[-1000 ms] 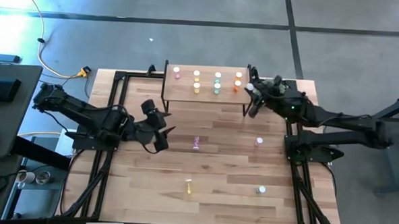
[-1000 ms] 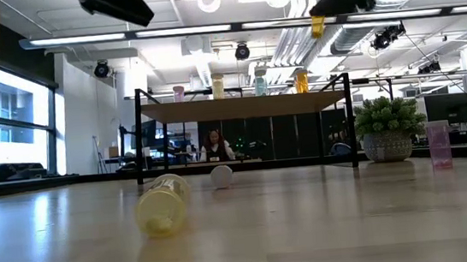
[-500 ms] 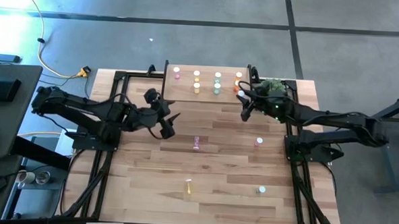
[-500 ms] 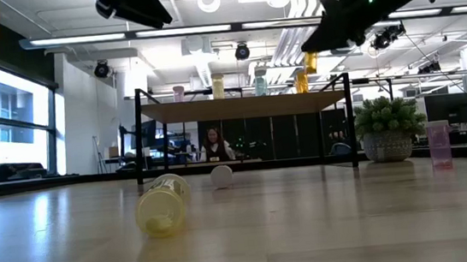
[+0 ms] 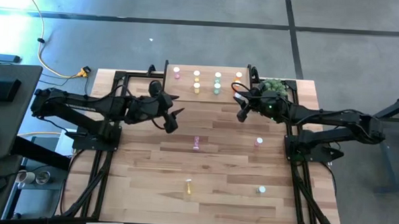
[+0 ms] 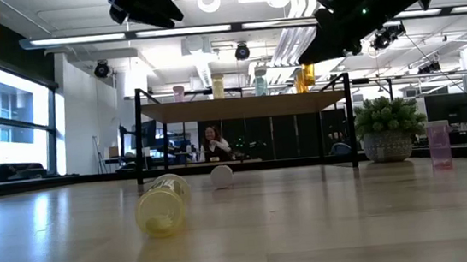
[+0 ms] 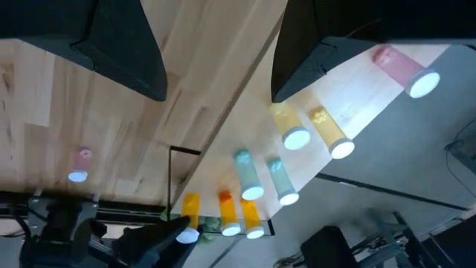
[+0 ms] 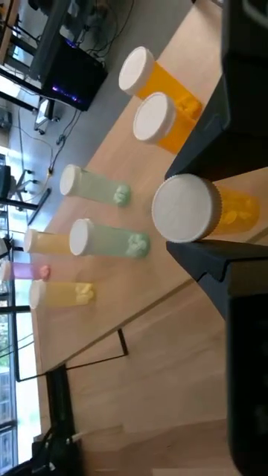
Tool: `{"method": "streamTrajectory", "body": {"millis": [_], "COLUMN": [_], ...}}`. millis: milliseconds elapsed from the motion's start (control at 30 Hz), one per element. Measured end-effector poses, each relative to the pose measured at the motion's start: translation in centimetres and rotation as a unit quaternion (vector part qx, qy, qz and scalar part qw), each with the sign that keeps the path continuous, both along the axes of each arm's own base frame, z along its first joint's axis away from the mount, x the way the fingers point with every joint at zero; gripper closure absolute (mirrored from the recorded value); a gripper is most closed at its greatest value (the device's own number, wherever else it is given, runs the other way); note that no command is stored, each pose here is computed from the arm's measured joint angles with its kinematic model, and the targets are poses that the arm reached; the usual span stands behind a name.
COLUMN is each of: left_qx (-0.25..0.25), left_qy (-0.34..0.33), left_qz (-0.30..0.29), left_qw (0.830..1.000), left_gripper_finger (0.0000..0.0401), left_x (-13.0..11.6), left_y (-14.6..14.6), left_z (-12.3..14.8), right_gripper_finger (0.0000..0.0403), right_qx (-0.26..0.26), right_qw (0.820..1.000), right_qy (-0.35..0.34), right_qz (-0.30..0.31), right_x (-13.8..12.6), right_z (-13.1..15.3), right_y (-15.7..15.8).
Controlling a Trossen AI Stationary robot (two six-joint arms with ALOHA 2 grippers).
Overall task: Pick and place medicine bottles onto shelf by color
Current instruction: Put the orange pill bottle aligned with the other orange pill bottles on the shelf
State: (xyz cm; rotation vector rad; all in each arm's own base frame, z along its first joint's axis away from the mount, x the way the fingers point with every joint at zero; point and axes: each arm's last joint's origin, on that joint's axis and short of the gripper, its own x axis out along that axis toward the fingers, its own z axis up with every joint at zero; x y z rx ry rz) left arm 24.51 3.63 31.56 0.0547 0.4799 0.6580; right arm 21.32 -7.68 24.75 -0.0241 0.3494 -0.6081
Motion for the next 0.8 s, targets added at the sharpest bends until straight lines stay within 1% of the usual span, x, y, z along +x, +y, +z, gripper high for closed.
{"method": "streamTrajectory", "body": {"millis": [200,300,433,800], "left_qx": [-0.004,-0.004,-0.003,-0.003], "left_qy": [0.000,0.000,0.001,0.001], "left_qz": [-0.006,-0.006,-0.005,-0.005], "left_qw": [1.000,1.000,1.000,1.000], "left_gripper_finger": [0.0172,0.0172,0.0172,0.0172], "left_x": [0.0,0.0,0.0,0.0], "left_y": [0.0,0.0,0.0,0.0], "left_z": [0.0,0.0,0.0,0.0], "right_gripper_finger": [0.0300,0.0300,0.0300,0.0300], "right_qx": [0.021,0.032,0.032,0.028], "right_qw": [1.000,0.999,0.999,0.999], "right_qy": [-0.005,-0.003,-0.006,-0.004], "right_qz": [-0.021,-0.020,-0.020,-0.034], "right_x": [0.1,0.4,0.7,0.7], "right_z": [-0.4,-0.8,-1.0,-1.0], "right_y": [-0.6,-0.7,-0.8,-0.9]}}
